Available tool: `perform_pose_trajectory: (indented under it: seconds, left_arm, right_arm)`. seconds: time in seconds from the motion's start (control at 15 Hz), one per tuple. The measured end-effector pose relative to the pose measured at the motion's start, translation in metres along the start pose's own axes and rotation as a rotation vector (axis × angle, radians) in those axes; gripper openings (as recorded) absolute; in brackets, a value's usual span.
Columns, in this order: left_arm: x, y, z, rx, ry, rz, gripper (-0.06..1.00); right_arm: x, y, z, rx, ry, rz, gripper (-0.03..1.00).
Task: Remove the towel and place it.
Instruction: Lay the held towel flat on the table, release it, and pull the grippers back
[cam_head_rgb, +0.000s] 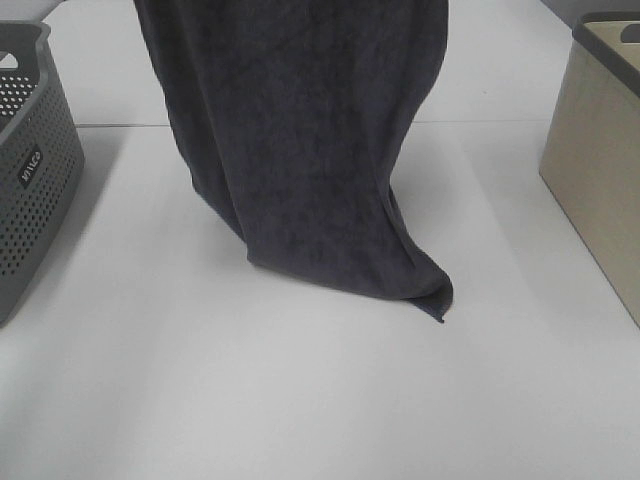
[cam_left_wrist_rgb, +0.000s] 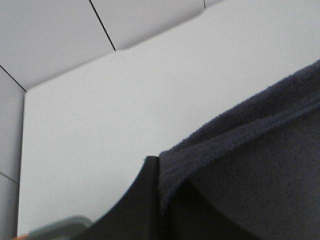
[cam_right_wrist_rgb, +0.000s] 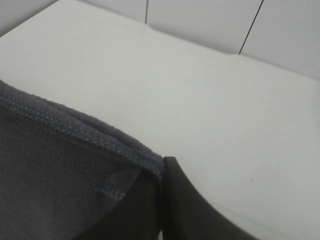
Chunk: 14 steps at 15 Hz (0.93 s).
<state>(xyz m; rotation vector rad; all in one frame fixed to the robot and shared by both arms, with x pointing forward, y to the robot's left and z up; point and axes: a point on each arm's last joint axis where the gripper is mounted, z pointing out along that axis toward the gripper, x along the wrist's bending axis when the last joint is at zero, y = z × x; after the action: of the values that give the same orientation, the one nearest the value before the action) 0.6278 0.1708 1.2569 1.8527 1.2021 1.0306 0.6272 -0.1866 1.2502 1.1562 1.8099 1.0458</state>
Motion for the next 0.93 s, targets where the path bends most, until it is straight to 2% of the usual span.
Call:
perform_pose_trajectory:
  seconds: [0.2,0.33,0.4,0.53,0.6,0.67,0.8,0.93]
  left_arm:
    - [0.0,0.02,0.04,-0.212,0.086,0.041,0.0]
    - [0.0,0.026,0.066,-0.372,0.128,0.05,0.0]
    - [0.001,0.028,0.071,-0.421,0.136,0.051,0.0]
    - [0.013,0.03,0.089,-0.594,0.144,0.023,0.0]
    - [0.027,0.033,0.092,-0.745,0.142,-0.009,0.0]
    - [0.027,0.034,0.093,-0.785,0.135,-0.013,0.0]
    - [0.025,0.033,0.097,-0.793,0.128,-0.013,0.0]
    - [0.024,0.023,0.112,-0.725,0.13,-0.017,0.0]
  right_arm:
    - [-0.008,0.018,0.036,-0.145,-0.06,-0.029,0.02]
    - [-0.011,0.026,0.056,-0.247,-0.079,-0.028,0.02]
    - [-0.011,0.028,0.06,-0.276,-0.081,-0.026,0.02]
    - [-0.014,0.031,0.07,-0.372,-0.073,0.009,0.02]
    - [-0.028,0.035,0.069,-0.446,-0.077,0.029,0.02]
    - [-0.029,0.035,0.068,-0.454,-0.064,0.032,0.02]
    - [-0.03,0.035,0.068,-0.451,-0.063,0.019,0.02]
    - [-0.03,0.028,0.075,-0.391,-0.051,0.011,0.02]
